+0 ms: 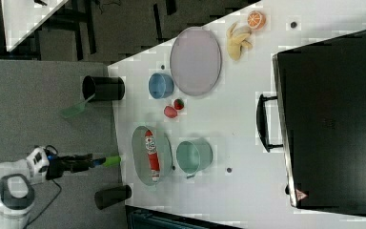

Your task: Pick ketchup from strainer and place it on the table

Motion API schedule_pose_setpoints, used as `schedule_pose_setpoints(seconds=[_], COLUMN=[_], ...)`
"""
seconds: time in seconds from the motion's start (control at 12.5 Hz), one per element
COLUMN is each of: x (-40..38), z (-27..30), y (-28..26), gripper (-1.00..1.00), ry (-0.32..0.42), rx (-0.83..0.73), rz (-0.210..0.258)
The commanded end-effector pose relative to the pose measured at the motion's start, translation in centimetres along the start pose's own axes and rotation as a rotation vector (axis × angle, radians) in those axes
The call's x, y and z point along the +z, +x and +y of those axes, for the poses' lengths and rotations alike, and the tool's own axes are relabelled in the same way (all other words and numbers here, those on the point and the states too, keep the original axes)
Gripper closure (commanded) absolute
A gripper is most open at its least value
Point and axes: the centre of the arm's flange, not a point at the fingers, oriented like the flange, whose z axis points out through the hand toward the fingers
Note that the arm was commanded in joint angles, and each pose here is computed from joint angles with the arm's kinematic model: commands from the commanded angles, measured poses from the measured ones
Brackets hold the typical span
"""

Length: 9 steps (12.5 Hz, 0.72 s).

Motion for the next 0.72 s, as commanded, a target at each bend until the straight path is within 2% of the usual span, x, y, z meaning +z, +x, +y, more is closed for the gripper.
schedule_pose_setpoints(seconds=[0.08, 0.4, 0.72], x=[7.3, 13.5, 18.6], z=[0.6, 0.8, 0.8], y=[-1.4, -1.4, -0.9], gripper=[-1.00, -1.00, -1.00], ry=[0.000, 0.047, 0.094], rx=[0.009, -0.089, -0.076], rz=[-0.041, -0.001, -0.047])
